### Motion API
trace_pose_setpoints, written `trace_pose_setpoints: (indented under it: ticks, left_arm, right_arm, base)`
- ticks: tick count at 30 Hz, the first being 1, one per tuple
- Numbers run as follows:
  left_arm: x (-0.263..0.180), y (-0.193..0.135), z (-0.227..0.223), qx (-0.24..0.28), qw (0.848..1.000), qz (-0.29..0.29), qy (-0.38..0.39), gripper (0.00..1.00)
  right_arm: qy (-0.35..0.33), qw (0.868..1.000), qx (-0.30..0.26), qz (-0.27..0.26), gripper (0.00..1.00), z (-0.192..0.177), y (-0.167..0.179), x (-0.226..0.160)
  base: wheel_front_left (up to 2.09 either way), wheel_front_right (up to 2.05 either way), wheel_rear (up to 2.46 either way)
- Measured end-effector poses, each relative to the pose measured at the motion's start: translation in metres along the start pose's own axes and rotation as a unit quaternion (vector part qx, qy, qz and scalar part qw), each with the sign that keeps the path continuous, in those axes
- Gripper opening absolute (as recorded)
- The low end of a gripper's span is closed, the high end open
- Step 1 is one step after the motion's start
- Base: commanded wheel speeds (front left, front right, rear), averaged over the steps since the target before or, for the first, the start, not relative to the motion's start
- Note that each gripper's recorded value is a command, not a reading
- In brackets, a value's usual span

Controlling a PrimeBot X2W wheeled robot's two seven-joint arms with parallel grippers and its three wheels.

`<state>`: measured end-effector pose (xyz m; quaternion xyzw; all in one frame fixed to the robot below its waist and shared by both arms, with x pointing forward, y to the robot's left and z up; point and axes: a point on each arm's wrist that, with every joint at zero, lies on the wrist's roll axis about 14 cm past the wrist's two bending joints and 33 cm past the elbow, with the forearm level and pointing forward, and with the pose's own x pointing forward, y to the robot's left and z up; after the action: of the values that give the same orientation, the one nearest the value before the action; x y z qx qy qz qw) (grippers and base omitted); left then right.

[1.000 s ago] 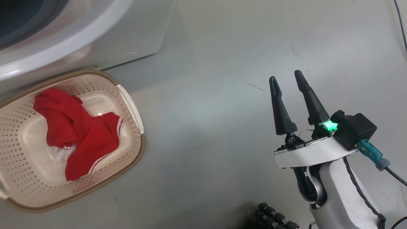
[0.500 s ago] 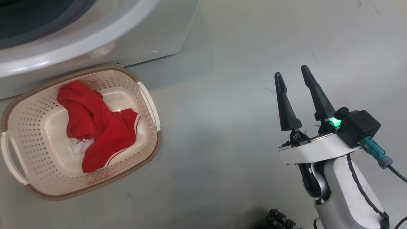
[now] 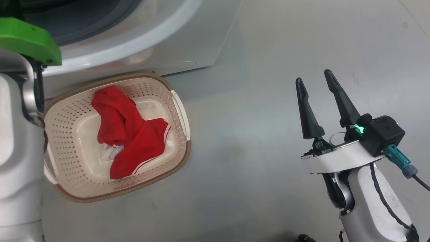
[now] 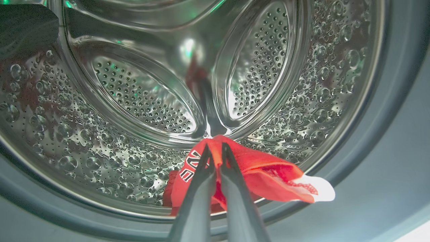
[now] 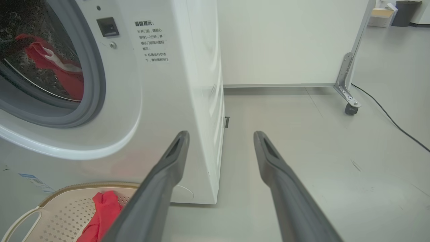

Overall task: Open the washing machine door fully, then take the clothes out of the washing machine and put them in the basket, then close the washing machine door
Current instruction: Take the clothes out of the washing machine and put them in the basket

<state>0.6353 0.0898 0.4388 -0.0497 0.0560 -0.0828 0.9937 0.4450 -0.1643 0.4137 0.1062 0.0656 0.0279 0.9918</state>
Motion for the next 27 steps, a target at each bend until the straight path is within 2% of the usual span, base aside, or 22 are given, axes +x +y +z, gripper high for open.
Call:
trace_pose_setpoints:
  ticks: [14,19,27]
  left_arm:
    - [-0.078,-0.006,0.032,-0.034,0.995,0.019,-0.089,0.0]
    - [-0.1,-0.017,0.046,-0.035,0.993,0.011,-0.109,0.0]
    - [-0.135,-0.008,0.075,-0.022,0.988,0.02,-0.149,0.0]
  right_arm:
    - [-0.007,0.999,-0.01,0.044,1.0,0.009,0.026,-0.011]
    - [-0.003,0.998,-0.01,0.058,1.0,0.007,0.036,-0.016]
    - [-0.014,0.996,-0.008,0.093,1.0,0.013,0.06,-0.017]
  base:
    - [0.0,0.0,0.0]
    - [0.0,0.0,0.0]
    - [0.0,0.0,0.0]
